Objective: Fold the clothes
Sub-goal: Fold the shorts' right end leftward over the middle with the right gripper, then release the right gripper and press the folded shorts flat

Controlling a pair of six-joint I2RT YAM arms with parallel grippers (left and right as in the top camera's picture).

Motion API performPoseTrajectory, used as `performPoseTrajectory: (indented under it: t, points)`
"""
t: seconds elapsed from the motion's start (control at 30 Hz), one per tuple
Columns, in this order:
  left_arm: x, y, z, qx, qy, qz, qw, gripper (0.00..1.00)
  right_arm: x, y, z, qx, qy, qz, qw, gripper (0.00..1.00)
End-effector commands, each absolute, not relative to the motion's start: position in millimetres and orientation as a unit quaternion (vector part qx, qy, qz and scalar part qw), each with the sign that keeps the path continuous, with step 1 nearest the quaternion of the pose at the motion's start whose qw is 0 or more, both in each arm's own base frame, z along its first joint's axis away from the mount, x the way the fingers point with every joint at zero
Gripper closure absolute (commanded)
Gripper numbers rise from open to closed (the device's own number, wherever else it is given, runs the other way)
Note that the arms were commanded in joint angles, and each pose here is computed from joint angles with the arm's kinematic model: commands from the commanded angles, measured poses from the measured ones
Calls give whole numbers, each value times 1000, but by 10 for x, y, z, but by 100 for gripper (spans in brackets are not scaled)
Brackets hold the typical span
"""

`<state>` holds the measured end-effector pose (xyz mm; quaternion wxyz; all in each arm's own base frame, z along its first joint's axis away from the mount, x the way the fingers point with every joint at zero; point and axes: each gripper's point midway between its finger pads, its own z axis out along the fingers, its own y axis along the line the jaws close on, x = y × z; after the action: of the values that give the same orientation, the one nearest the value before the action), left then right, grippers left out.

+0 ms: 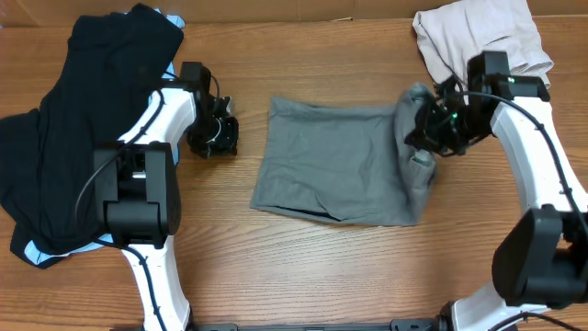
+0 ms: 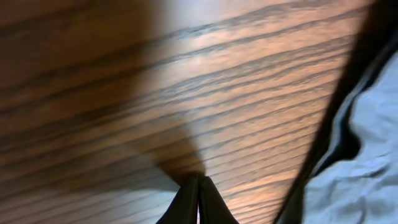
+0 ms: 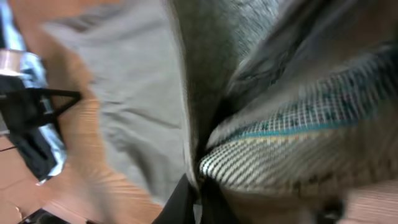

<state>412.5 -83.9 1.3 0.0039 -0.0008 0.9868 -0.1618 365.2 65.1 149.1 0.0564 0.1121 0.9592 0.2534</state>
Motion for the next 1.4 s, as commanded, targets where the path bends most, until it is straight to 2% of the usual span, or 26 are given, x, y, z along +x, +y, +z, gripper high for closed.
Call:
performPoseTrajectory:
  t: [0.0, 0.23, 0.57, 1.37]
  points:
    - [4105, -1009, -27, 7, 985, -173, 1, 96, 3712, 936, 2121, 83, 950, 273, 126, 96]
    - [4128, -1190, -24, 31, 984, -174, 11, 96, 3684, 1503, 2077, 53, 956, 262, 119, 96]
    - [4118, -1234, -24, 36, 984, -174, 11, 96, 3671, 2316, 1777, 18, 961, 256, 105, 96]
    - [4122, -1240, -24, 37, 984, -174, 12, 96, 3756, 3576, 1110, 27, 949, 294, 111, 96]
